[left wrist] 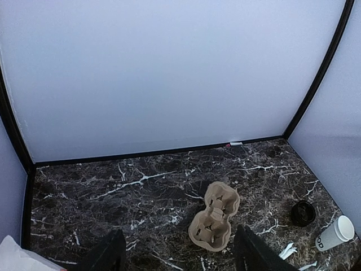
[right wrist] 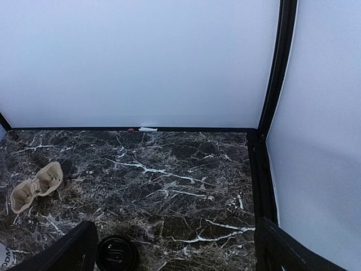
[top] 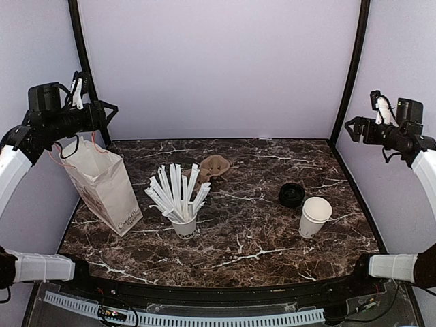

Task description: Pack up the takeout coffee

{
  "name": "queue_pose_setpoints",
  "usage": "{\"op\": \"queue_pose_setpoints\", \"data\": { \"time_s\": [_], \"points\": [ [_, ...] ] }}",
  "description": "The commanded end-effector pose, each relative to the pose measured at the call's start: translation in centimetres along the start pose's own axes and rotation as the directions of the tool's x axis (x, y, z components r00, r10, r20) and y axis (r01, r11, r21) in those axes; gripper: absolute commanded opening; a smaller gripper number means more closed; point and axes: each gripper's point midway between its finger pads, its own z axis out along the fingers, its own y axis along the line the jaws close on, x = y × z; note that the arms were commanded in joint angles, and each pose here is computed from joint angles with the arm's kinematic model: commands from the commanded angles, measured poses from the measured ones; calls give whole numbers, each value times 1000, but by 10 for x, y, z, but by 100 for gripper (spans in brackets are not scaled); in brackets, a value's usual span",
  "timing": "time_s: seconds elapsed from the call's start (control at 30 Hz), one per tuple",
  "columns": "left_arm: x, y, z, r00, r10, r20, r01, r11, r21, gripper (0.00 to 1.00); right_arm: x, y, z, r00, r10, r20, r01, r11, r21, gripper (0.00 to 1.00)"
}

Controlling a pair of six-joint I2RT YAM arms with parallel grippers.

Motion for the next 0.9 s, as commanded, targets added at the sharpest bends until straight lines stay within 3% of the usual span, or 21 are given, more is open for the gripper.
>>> {"op": "queue_pose_setpoints", "data": {
  "time_s": [0.0,0.23,0.4,0.57,0.67,0.87],
  "points": [
    [-20,-19,-23,1000,-21,18,21,999,30,67,-29,5,-8,997,17,72,-13,998,-54,98],
    [-52,-55,-61,993,-118,6,116,985,126,53,-35,21,-6,996,-21,86,37,980,-197,99],
    [-54,-62,-87,978,-201,-52,206,972,111,43,-34,33,-7,995,-28,94,55,955,-292,99],
    [-28,-72,-105,933,-302,-194,328,937,117,35,-30,41,-7,995,-28,95,59,935,-350,99],
    [3,-62,-109,891,-344,-297,364,931,13,37,-30,45,-8,994,-25,104,63,925,-376,99],
    [57,-31,-98,821,-428,-378,381,904,-196,42,-33,52,-11,992,-27,120,75,906,-416,99]
  ]
}}
